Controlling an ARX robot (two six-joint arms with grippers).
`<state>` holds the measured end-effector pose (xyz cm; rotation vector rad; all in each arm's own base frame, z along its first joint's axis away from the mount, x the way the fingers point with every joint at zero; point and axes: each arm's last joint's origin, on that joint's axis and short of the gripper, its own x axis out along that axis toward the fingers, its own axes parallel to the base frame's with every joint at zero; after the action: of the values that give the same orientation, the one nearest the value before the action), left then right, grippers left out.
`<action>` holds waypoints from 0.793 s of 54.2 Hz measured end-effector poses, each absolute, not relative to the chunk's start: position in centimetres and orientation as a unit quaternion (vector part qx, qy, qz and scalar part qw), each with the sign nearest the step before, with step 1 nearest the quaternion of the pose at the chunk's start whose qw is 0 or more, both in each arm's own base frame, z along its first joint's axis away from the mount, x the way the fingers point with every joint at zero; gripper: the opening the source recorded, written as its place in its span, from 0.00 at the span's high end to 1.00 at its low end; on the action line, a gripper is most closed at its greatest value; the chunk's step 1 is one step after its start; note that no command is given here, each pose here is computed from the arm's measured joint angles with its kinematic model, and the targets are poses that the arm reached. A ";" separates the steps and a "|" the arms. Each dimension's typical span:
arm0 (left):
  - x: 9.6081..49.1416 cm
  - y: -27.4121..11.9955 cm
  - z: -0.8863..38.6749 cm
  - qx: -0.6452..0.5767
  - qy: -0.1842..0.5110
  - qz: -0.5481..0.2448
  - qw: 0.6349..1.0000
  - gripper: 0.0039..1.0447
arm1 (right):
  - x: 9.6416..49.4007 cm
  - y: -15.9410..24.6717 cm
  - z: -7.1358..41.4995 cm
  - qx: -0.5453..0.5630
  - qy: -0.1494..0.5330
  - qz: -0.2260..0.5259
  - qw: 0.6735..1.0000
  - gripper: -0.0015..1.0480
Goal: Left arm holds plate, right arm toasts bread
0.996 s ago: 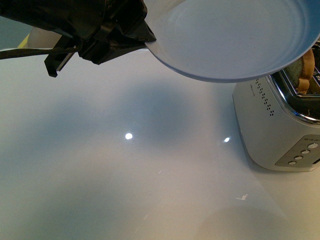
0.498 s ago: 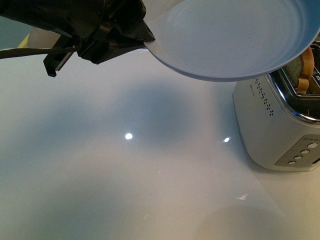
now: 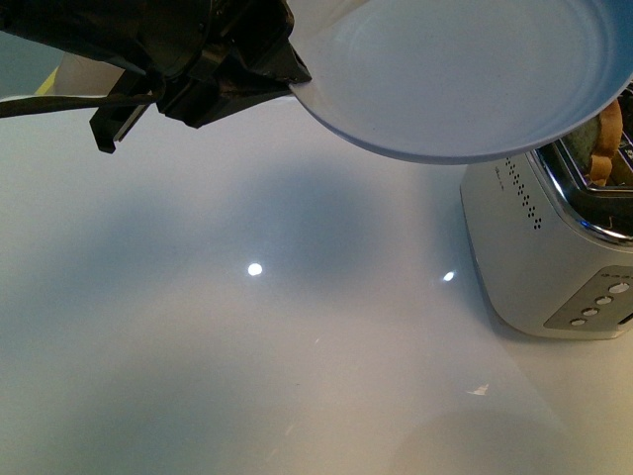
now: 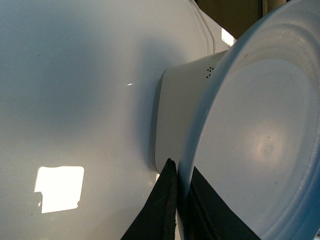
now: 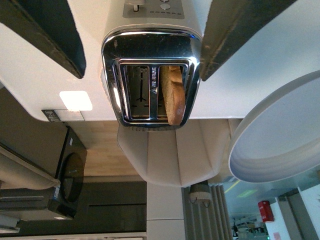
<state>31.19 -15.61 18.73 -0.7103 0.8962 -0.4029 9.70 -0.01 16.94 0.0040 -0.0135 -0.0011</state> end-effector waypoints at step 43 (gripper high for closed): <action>36.0 -0.4 17.3 -0.283 0.393 -0.032 0.875 0.97 | 9.7 0.0 16.9 0.002 -0.007 0.000 1.000 0.09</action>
<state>35.99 -0.38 17.29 -0.5904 0.8200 -0.0671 9.69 0.00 16.94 0.0040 -0.0139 -0.0004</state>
